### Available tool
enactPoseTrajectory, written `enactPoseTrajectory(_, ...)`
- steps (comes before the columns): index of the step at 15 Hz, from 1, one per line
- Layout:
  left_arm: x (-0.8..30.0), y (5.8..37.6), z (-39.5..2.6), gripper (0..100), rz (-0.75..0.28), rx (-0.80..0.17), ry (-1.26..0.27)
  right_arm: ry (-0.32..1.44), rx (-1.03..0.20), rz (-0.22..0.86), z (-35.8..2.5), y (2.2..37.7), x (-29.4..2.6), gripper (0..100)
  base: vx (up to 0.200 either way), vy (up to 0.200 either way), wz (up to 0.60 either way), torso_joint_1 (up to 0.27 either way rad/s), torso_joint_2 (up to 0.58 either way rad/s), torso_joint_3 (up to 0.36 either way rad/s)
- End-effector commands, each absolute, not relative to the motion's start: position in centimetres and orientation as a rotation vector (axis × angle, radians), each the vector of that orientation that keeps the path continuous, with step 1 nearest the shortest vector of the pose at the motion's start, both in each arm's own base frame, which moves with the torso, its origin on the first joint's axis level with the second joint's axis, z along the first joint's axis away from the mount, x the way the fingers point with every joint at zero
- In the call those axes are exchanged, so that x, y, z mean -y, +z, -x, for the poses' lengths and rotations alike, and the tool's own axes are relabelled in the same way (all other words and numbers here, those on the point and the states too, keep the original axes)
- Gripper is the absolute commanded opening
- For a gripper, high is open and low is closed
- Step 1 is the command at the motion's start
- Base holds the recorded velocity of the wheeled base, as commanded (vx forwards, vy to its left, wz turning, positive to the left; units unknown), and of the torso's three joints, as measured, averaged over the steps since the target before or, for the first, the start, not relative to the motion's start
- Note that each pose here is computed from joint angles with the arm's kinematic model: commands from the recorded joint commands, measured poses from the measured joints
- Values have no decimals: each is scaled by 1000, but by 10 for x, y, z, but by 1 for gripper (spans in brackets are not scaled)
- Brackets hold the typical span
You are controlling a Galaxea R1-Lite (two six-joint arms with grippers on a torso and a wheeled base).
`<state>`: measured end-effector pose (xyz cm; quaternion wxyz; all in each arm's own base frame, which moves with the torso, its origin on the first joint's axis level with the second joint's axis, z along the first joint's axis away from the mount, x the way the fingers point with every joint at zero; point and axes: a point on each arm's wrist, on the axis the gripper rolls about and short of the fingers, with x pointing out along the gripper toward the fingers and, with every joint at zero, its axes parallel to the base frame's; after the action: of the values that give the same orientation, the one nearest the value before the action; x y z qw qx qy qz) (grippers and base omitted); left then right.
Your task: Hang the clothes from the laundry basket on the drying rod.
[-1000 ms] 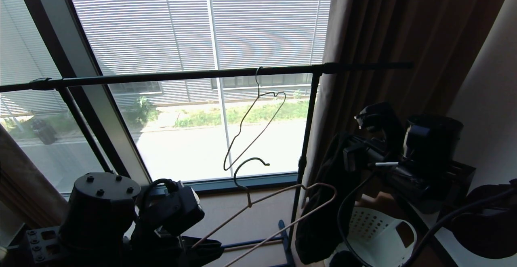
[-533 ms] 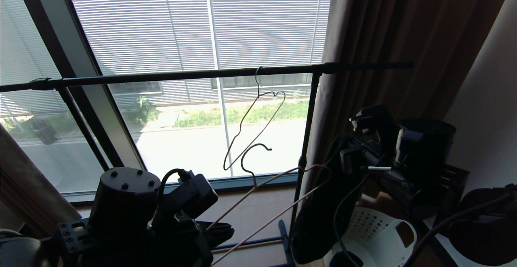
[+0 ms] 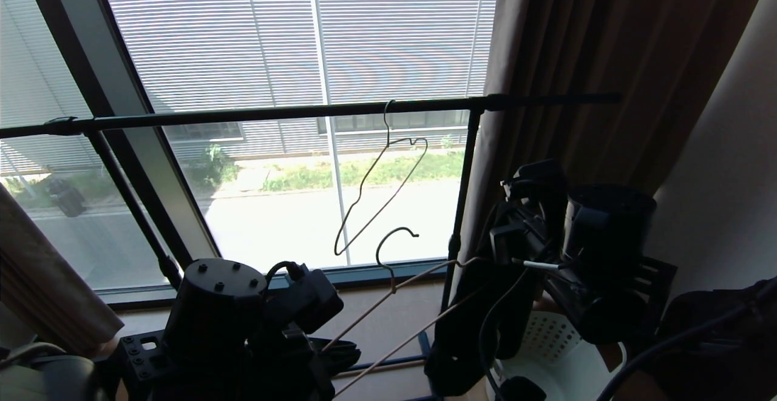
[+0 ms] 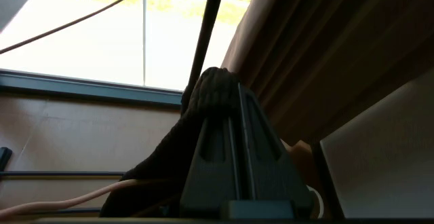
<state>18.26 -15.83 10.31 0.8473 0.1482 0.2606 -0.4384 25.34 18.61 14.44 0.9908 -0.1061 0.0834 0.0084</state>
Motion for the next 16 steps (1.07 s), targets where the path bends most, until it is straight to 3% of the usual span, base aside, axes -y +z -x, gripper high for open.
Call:
enactPoseTrajectory(1, 159, 101, -179, 0, -319, -560, -936, 16, -158, 197, -255, 147, -189, 0, 0, 0, 0, 0, 0, 0)
enactPoseTrajectory(8, 164, 104, -186, 0, -308, -519, -931, 17, -146, 175, -249, 149, -198, 0, 0, 0, 0, 0, 0, 0)
enactPoseTrajectory(11, 172, 100, -198, 0, -264, -497, -830, 21, -141, 165, -244, 150, -203, 0, 0, 0, 0, 0, 0, 0)
enactPoseTrajectory(16, 173, 100, -198, 0, -250, -492, -821, 44, -136, 146, -236, 150, -216, 0, 0, 0, 0, 0, 0, 0)
